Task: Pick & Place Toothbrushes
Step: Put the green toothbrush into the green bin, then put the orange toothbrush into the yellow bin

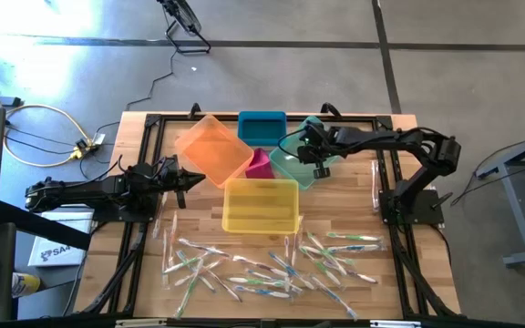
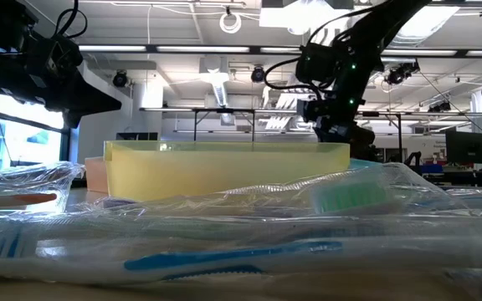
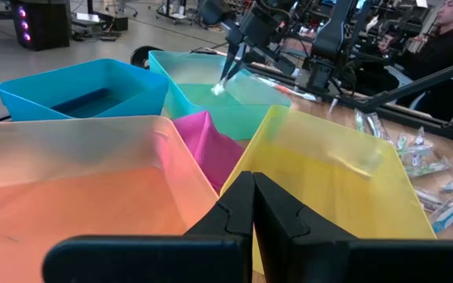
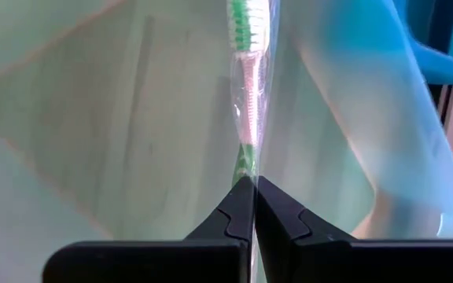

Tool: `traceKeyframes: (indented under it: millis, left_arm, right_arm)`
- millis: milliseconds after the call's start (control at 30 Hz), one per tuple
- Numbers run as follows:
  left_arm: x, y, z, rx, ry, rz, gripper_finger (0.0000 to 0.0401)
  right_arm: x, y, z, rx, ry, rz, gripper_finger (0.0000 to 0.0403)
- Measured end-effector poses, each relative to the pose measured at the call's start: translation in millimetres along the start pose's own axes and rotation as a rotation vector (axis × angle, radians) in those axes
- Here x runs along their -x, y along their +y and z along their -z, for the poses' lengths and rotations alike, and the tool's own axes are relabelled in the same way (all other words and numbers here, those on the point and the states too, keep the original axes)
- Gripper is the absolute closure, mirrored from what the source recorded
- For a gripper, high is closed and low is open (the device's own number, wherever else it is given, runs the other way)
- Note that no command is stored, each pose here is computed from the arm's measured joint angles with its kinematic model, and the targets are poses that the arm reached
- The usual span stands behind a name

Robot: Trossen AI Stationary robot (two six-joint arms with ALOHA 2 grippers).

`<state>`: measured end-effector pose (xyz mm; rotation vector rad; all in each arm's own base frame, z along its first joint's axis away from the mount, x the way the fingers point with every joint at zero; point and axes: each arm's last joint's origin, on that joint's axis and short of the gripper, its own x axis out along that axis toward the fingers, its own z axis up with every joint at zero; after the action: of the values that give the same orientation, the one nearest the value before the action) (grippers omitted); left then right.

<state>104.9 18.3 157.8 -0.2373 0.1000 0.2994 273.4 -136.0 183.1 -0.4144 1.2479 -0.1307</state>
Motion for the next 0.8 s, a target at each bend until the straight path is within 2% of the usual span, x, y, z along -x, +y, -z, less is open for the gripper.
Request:
traceKeyframes:
  millis: [367,567,800]
  left_arm:
    - [0.0,0.0,0.0,0.000,0.000,0.000,0.0401]
    - [0.0,0.0,0.0,0.000,0.000,0.000,0.0401]
    - [0.0,0.0,-0.1,0.000,0.000,0.000,0.0401]
  right_arm:
    - [-1.8,0.3,0.0,-0.004,-0.016,0.011,0.0399]
    - [-1.7,0.4,-0.8,-0.056,-0.033,-0.002,0.0396]
    - [-1.7,0.4,-0.8,-0.056,-0.033,-0.002,0.0359]
